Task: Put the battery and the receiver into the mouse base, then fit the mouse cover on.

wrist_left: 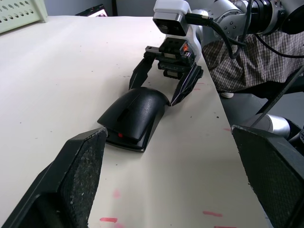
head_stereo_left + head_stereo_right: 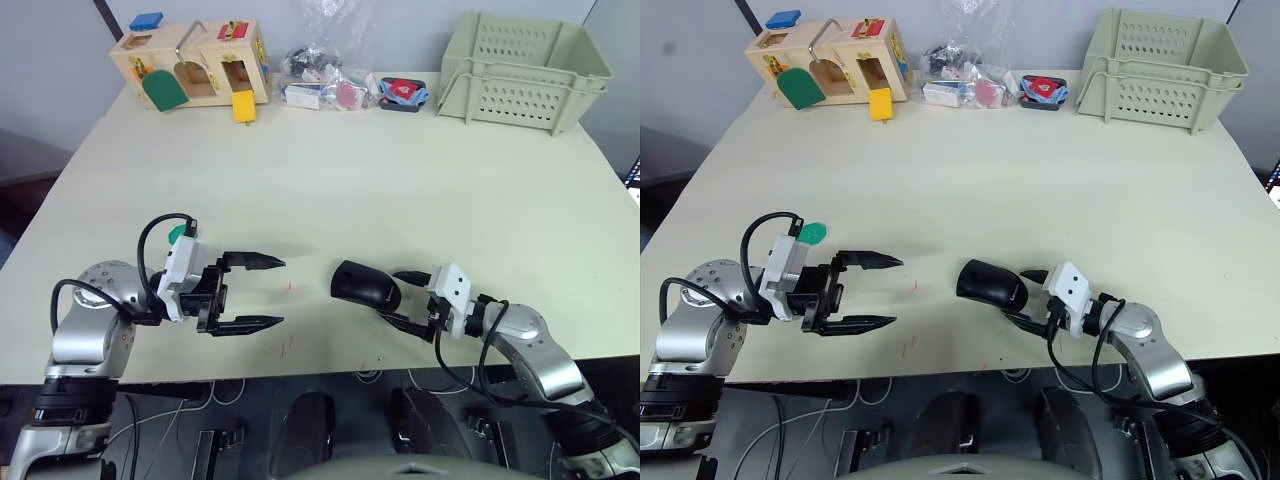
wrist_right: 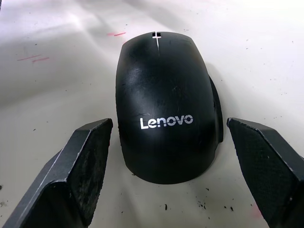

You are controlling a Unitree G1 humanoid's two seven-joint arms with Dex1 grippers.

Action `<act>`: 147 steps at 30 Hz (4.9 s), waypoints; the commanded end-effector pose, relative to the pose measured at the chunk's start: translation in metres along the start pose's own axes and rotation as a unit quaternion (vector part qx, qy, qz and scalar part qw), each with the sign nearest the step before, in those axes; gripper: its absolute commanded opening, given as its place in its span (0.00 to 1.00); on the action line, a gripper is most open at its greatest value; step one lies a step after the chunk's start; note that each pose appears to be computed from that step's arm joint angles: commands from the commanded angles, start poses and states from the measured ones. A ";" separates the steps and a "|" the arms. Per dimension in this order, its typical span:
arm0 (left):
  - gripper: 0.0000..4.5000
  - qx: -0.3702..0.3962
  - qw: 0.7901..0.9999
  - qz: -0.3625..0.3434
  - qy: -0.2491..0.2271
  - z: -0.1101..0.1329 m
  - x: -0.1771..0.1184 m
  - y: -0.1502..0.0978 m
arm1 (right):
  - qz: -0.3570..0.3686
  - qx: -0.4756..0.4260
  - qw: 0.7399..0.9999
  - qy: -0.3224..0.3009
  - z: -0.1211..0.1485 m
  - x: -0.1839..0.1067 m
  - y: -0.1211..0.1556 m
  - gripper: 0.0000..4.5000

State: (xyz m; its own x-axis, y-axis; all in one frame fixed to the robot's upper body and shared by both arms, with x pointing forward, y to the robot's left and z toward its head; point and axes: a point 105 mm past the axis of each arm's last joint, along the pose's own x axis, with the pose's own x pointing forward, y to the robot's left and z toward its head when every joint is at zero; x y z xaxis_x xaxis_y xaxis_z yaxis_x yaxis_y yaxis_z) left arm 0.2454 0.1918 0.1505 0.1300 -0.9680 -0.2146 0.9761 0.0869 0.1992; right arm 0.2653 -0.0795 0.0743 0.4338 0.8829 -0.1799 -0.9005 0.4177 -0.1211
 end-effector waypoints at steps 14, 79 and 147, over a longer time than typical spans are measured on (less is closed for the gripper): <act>1.00 0.012 1.000 -0.005 -0.001 0.005 0.000 -0.002 | 0.007 -0.037 0.999 -0.011 0.017 -0.002 0.000 0.49; 1.00 0.010 1.000 0.006 -0.006 0.001 0.004 -0.003 | 0.015 -0.050 0.942 0.331 0.059 0.011 -0.009 0.49; 1.00 -0.006 0.995 0.101 0.004 -0.004 -0.017 -0.012 | 0.107 -0.072 0.963 0.236 0.059 0.089 0.004 0.46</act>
State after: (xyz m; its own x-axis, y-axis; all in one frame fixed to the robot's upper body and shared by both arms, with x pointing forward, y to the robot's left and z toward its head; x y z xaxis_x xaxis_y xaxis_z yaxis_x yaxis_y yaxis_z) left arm 0.2344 0.2072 0.1359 0.3188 -0.9278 -0.1940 0.9409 0.2851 0.1830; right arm 0.3019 0.0118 0.1169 0.2545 0.7433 -0.6187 -0.9671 0.1988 -0.1590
